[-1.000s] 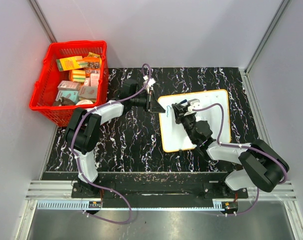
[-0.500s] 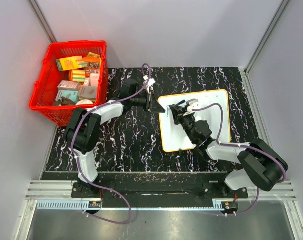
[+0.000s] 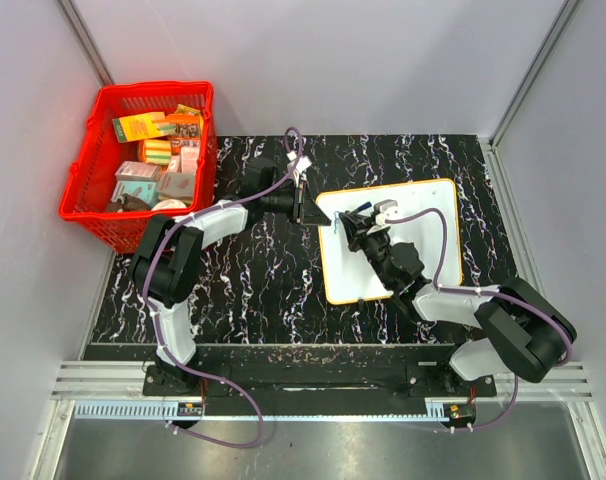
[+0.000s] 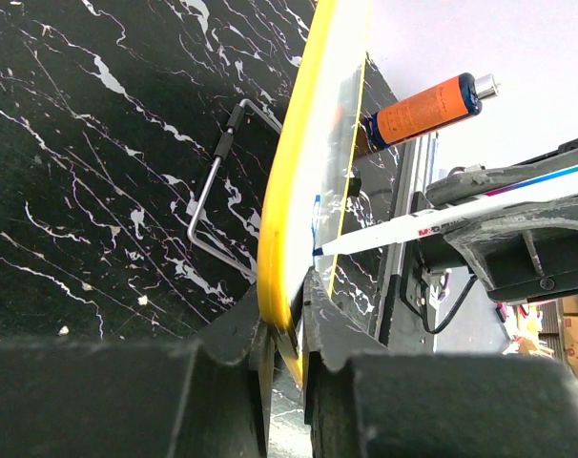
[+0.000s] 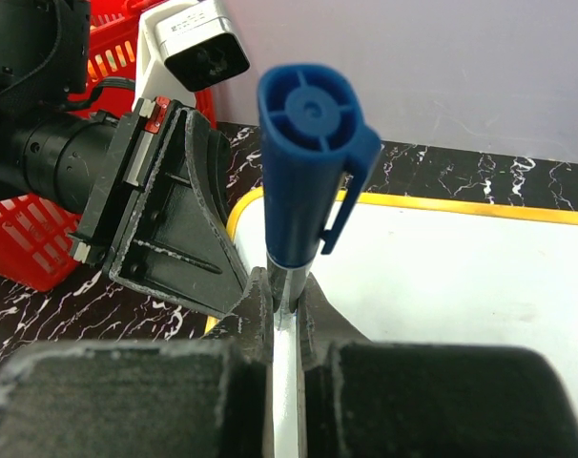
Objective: Write a sentence on the whiteboard
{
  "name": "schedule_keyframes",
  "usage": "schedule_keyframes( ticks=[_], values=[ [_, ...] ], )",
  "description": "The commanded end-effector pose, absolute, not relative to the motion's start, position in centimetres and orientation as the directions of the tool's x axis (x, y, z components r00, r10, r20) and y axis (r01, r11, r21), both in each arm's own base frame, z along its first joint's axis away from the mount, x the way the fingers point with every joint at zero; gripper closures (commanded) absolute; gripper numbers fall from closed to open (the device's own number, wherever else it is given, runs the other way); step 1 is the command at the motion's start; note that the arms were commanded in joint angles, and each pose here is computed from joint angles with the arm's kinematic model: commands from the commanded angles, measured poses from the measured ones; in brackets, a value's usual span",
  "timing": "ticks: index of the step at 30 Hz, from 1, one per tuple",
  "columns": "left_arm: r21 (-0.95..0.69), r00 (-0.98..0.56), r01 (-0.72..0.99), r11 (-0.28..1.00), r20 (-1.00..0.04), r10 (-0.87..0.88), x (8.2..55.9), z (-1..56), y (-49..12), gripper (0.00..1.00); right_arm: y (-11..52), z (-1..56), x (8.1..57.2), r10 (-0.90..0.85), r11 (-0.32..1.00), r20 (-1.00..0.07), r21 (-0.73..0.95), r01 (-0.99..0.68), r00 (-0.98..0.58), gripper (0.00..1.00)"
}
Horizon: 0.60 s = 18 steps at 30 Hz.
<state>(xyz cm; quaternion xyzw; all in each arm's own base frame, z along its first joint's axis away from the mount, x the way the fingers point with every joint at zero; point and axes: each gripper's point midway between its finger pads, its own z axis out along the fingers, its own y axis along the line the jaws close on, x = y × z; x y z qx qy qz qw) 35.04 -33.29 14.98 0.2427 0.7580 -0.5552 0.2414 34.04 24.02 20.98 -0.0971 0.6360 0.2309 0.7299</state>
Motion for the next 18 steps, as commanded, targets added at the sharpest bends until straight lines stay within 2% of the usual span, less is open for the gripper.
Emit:
schedule_keyframes(
  ticks=[1,18],
  values=[
    [-0.591,-0.665,0.73,0.343,-0.731,0.155,36.4,12.0,-33.7,1.0,22.7,19.5,34.0,0.186,0.898,-0.981,0.145,-0.416,0.059,1.0],
    [-0.588,-0.664,0.729,0.349,-0.731,0.156,36.5,11.9,-33.6,1.0,20.8,18.0,33.1,0.177,0.92,-0.983,0.151,-0.361,0.04,1.0]
  ],
)
